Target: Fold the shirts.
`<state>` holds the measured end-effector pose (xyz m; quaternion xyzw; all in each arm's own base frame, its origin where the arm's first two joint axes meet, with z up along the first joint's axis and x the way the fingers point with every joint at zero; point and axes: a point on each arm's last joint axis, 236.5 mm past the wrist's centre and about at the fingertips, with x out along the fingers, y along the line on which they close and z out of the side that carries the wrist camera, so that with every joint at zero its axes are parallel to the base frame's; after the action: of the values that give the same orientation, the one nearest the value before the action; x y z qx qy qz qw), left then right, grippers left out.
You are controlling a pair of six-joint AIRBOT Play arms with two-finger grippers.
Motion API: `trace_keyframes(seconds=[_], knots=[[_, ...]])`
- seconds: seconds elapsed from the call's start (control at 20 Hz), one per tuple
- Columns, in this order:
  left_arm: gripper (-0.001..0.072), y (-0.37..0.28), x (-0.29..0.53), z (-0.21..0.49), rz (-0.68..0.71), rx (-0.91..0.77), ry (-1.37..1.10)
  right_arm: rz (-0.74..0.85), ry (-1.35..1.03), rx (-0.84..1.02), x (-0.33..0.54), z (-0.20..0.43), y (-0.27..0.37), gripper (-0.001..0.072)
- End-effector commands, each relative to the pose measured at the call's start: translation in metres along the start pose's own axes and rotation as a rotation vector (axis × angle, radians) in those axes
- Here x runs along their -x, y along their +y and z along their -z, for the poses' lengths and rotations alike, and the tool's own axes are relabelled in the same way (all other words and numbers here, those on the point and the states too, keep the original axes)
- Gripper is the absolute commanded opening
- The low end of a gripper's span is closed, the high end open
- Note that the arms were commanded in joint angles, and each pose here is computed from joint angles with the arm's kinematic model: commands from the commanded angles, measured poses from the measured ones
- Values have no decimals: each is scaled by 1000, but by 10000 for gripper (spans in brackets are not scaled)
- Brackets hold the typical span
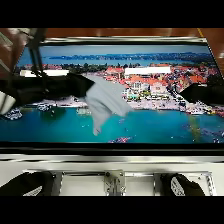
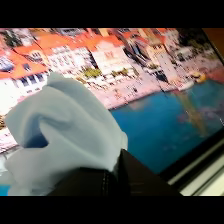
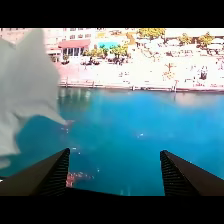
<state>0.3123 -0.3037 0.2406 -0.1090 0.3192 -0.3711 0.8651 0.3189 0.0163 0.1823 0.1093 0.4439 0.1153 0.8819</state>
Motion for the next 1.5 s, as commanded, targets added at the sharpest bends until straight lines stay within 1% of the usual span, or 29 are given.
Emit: trace_keyframes(seconds=[0.0, 0.15, 0.2, 0.25, 0.3, 0.35, 0.45, 0.55, 0.65, 0.8, 0.85, 1.0, 1.05, 1.15, 1.3, 1.45], knots=[[40, -27, -48, 72, 52, 19, 172, 13, 120, 23, 18, 37, 7, 687], [41, 18, -101, 142, -49, 162, 317, 0, 184, -33, -1, 58, 1, 687], [72, 31, -112, 155, -78, 222, 350, -6, 217, -52, -10, 69, -2, 687], [348, 35, -119, 161, -78, 273, 368, -24, 255, -78, -22, 83, -3, 687], [720, 38, -122, 159, -68, 335, 366, -45, 284, -103, -32, 95, -3, 688], [720, 44, -120, 152, -65, 363, 355, -54, 298, -124, -43, 104, -5, 688], [720, 68, -101, 131, -88, 360, 332, -43, 311, -136, -58, 117, -14, 688], [720, 100, -63, 127, -123, 328, 385, 18, 355, -129, -67, 127, -34, 688], [720, 128, -18, 151, -151, 323, 519, 46, 419, -142, -80, 137, -49, 688], [720, 146, 22, 225, -180, 430, 686, -24, 523, -192, -107, 150, -49, 688], [720, 141, 24, 253, -164, 488, 722, -58, 563, -212, -115, 156, -47, 688], [720, 92, 1, 308, 2, 725, 724, -161, 639, -261, -135, 167, -36, 688], [720, 76, -11, 322, 48, 776, 700, -168, 651, -276, -141, 169, -37, 688], [720, 61, -27, 343, 50, 827, 654, -176, 676, -294, -147, 174, -38, 688], [720, 44, -41, 361, 40, 836, 652, -152, 672, -292, -153, 175, -46, 688], [718, 42, -55, 379, 0, 859, 674, -143, 665, -293, -157, 175, -49, 688]])
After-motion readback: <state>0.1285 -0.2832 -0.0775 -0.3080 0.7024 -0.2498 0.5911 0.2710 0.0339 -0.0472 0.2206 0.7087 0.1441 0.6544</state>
